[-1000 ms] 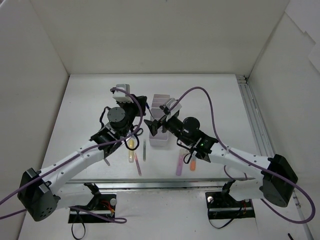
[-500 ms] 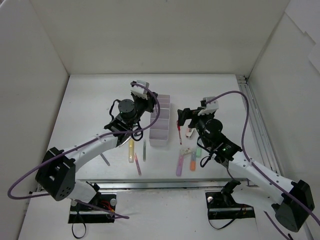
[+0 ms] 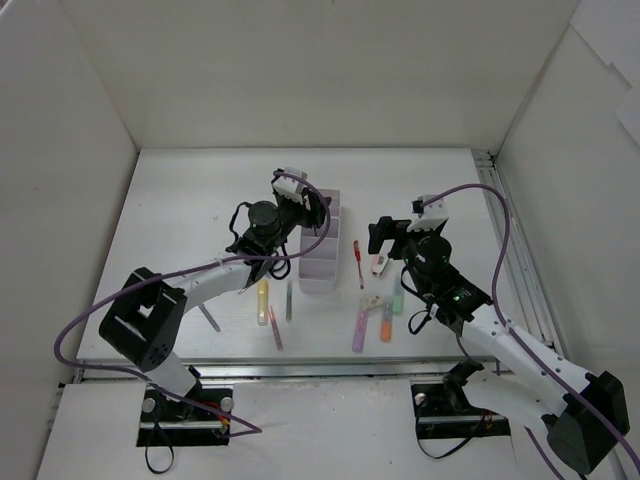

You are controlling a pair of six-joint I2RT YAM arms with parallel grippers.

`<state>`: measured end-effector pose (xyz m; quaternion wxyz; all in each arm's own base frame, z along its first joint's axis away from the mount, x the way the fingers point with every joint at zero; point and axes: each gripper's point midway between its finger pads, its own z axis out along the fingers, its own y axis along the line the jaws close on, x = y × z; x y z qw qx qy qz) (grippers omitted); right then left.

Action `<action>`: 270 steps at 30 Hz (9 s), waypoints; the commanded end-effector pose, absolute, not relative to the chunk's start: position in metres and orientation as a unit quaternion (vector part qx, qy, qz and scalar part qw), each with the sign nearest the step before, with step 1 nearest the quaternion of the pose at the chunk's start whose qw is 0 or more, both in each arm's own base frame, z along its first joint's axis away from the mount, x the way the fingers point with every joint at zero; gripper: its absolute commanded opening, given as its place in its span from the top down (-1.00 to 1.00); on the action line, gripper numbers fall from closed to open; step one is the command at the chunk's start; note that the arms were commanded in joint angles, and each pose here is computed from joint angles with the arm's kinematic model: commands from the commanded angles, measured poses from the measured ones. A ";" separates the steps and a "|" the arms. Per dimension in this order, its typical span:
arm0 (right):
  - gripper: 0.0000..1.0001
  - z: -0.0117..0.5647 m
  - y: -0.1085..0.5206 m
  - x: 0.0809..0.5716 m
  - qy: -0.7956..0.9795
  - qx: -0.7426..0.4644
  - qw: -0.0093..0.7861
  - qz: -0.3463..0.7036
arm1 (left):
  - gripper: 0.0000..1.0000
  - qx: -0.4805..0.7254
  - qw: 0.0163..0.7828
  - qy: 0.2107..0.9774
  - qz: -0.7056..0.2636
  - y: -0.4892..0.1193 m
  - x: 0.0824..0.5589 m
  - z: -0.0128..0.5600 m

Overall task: Sort the stationery into containers
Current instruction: Place the pen in the storage box, then pick up the pen from the center of the board, then place the pen in the storage box, then pick up the scissors from the center of the board, then place the scissors in the storage box.

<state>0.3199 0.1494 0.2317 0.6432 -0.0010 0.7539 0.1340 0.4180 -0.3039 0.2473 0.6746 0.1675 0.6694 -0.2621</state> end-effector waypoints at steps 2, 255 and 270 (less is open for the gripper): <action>-0.96 0.259 0.150 0.320 0.727 0.002 0.670 0.154 | -0.31 0.164 0.721 0.595 -0.315 -0.300 0.396 0.311; -0.96 0.294 0.099 0.335 0.598 0.012 0.784 0.169 | 1.00 -0.002 0.696 0.699 -0.163 -0.282 0.472 0.279; -0.96 0.293 0.103 0.334 0.598 0.005 0.781 0.177 | 0.38 0.006 0.687 0.709 -0.163 -0.281 0.442 0.274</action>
